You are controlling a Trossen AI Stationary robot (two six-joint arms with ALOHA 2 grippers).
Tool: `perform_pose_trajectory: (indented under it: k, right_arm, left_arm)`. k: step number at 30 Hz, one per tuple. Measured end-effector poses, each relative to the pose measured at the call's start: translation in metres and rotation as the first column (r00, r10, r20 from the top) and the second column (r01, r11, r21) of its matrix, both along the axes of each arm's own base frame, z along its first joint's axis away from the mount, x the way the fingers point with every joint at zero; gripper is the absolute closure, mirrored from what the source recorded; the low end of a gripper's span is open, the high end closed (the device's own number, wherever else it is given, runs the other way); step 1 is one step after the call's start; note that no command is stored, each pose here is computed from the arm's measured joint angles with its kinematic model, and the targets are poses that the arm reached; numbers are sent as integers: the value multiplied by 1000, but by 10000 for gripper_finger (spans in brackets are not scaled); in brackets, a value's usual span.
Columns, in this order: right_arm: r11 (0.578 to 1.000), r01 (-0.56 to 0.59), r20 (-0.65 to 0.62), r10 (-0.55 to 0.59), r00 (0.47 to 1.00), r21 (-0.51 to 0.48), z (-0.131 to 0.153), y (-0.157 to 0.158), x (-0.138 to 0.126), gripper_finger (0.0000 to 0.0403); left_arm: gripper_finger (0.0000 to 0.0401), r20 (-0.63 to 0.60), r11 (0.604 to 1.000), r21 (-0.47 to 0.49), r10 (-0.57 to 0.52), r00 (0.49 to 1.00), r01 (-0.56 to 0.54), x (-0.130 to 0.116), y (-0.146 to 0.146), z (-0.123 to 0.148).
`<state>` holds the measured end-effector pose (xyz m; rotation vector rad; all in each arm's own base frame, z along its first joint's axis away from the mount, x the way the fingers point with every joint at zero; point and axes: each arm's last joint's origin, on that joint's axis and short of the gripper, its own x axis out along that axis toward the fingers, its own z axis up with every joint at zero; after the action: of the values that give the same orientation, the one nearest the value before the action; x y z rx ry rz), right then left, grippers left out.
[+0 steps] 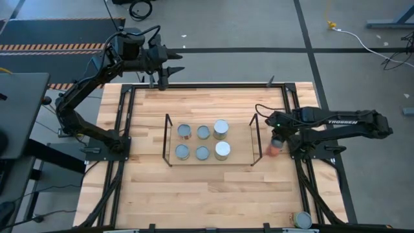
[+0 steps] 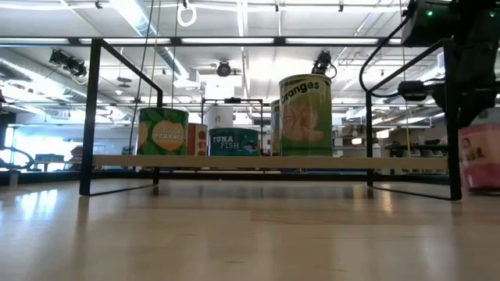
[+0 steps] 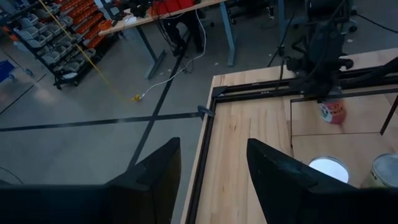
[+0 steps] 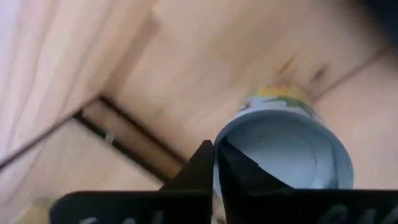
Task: Pick and place cans onto a shelf
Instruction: Put the canned mixed fruit on the shelf
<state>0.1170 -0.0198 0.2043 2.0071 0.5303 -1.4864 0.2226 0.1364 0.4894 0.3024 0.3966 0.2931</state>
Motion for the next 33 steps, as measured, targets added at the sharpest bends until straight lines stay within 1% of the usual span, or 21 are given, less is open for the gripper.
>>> perform_pose_trajectory:
  k: [2,5,8,10,13,15,18,19,21,24,27,30,32,33]
  right_arm:
    - [999,-17,-51,15,999,-47,8,-1,-4,393]
    - [994,-53,-72,46,996,-98,27,-4,-3,392]
    - [979,-114,-106,97,990,-167,48,-11,4,397]
    - [959,-166,-123,140,982,-231,65,-19,14,397]
    - [900,-296,-196,243,950,-320,92,-36,32,398]
    - [844,-386,-278,296,914,-373,111,-48,43,399]
    - [755,-483,-389,323,863,-444,136,-65,60,400]
    - [735,-510,-419,332,845,-447,142,-72,65,400]
    - [686,-592,-469,392,791,-424,149,-90,76,401]
    - [591,-720,-537,499,680,-364,159,-123,87,401]
    - [477,-811,-625,530,573,-339,173,-156,96,402]
    - [357,-868,-694,525,492,-345,194,-186,101,402]
    - [270,-898,-715,543,441,-348,205,-202,105,402]
    - [227,-913,-725,556,407,-338,208,-209,107,402]
  left_arm:
    - [213,0,1000,0,0,1000,0,0,0,0]
    - [213,1,1000,0,0,1000,0,0,0,0]
    - [213,1,1000,1,0,1000,0,0,0,0]
    - [213,5,1000,3,0,1000,0,0,0,1]
    - [213,12,1000,7,0,1000,0,0,0,1]
    - [213,16,1000,1,3,1000,-3,0,0,1]
    - [213,22,1000,-19,15,1000,-15,0,0,1]
    - [213,26,999,-30,30,999,-29,0,1,1]
    - [213,37,995,-71,80,996,-77,0,1,1]
    - [213,54,977,-149,161,986,-151,-1,3,1]
    - [213,62,950,-250,209,976,-187,-2,2,-1]
    - [213,70,931,-316,212,975,-180,-2,0,-2]
    - [213,93,916,-356,230,969,-183,-2,0,-1]
    - [213,106,910,-372,237,966,-183,-2,0,0]
